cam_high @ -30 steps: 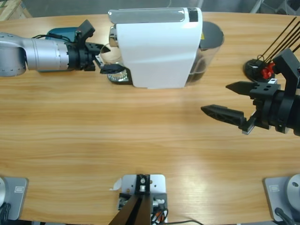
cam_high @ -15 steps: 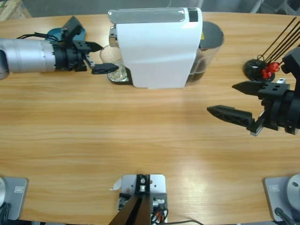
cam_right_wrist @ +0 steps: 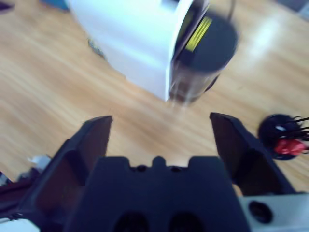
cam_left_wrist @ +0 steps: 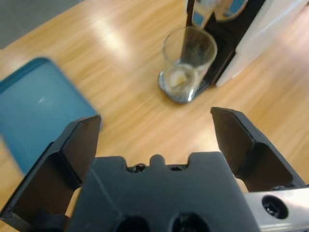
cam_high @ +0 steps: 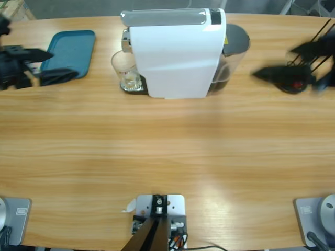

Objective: Pour coffee

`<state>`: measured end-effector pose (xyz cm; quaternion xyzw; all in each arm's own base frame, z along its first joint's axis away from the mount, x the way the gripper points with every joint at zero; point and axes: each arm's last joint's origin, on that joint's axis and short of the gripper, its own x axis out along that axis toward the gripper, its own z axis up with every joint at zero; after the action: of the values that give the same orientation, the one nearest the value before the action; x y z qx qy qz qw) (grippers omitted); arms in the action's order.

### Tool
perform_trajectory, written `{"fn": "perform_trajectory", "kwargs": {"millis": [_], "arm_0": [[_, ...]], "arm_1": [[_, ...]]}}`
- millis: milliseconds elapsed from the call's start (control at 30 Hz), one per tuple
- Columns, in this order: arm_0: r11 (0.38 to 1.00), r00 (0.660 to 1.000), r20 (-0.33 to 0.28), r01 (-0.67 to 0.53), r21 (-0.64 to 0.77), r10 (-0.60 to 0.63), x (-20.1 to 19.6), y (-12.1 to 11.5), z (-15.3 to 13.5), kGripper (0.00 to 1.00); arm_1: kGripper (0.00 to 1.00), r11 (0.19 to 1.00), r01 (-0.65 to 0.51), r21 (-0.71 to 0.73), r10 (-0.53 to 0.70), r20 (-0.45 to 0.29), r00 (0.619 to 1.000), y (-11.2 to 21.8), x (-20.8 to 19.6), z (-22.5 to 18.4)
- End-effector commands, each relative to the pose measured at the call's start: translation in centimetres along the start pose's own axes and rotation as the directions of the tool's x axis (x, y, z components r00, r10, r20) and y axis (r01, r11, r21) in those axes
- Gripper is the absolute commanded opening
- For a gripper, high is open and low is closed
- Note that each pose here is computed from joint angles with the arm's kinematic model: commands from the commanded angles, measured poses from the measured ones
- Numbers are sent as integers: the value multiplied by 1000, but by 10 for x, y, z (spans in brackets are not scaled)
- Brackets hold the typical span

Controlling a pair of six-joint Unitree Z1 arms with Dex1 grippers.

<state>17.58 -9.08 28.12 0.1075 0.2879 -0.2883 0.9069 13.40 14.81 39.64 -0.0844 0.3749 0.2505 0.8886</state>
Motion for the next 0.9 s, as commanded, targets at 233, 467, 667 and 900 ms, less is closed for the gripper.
{"fn": "perform_trajectory", "kwargs": {"millis": [233,467,667,900], "arm_0": [[998,997,-76,-2,-68,-3,-50,-12,-36,991],[998,993,-114,-8,-68,0,-45,-12,-39,991],[998,991,-135,-6,-66,-3,-40,-11,-39,991],[998,990,-144,-4,-66,-5,-38,-11,-40,991]], "arm_1": [[579,989,48,137,-10,-263,965,-44,84,129],[112,983,-82,164,119,-230,966,-59,99,152],[0,985,-80,155,120,-274,954,-61,114,156],[0,984,-98,147,140,-306,942,-54,127,155]]}}
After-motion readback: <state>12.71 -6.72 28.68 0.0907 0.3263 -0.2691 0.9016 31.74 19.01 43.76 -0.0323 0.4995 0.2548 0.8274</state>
